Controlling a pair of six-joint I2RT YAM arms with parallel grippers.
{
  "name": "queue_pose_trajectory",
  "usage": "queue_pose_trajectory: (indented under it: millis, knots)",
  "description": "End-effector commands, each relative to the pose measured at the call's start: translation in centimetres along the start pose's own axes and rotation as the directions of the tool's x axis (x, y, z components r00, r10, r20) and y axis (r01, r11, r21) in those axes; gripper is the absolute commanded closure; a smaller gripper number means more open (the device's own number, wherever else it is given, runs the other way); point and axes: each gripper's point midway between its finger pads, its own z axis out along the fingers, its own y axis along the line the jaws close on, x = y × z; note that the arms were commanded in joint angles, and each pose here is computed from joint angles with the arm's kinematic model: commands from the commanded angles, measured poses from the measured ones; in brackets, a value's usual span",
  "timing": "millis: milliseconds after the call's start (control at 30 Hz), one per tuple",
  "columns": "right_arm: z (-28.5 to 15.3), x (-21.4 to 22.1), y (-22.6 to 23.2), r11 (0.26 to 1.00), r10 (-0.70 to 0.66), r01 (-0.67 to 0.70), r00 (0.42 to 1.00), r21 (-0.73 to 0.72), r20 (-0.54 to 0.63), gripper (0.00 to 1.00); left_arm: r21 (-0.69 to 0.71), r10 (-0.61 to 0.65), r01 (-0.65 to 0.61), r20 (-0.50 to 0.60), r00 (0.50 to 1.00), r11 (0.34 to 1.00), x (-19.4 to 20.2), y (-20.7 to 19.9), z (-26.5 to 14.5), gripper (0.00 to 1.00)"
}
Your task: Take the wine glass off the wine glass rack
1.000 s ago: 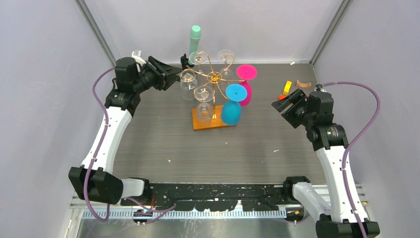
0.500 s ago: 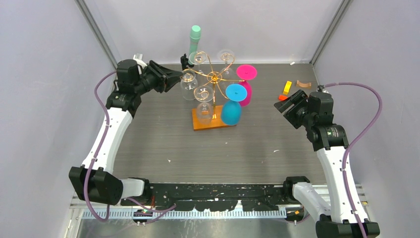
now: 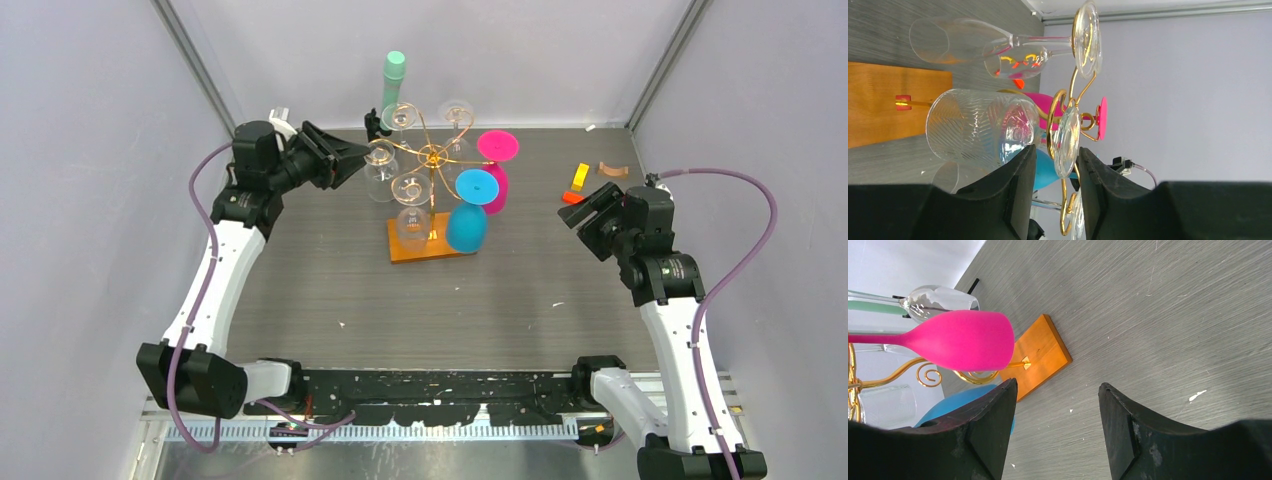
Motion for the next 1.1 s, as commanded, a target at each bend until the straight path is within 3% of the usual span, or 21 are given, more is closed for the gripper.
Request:
queue_pose_trajectory:
  millis: [0,233,733,867,1067]
  knots:
    - [-0.1,-0.3,-0.2,1.0,0.008,-0.008,1.0,0.006,0.025,0.34,0.075,0.061,-0.058,-0.041,0.997,0.996,1.1,-2.1,-0.9,0.63]
    - [0.0,-0.3,-0.3,1.0,0.014,-0.014,1.0,0.012,0.023,0.35,0.087,0.067,-0.062,-0.055,0.996,0.994,1.4,-2.5,-0.8,0.81]
    - [0.2,-0.4,-1.2,0.999,0.013,-0.015,0.999,0.045,0.045,0.35,0.033,0.108,-0.108,0.003,0.994,0.994,0.6,-2.1,-1.3,0.92]
    - [0.4,-0.3,-1.3,0.999,0.012,-0.014,0.999,0.05,0.041,0.36,-0.006,0.165,-0.164,0.026,0.986,0.986,0.2,-1.9,-1.8,1.0]
    - [0.4,-0.2,-1.5,0.998,0.01,-0.013,0.999,0.056,0.043,0.36,0.018,0.152,-0.153,0.024,0.988,0.988,0.3,-2.6,-1.8,1.0]
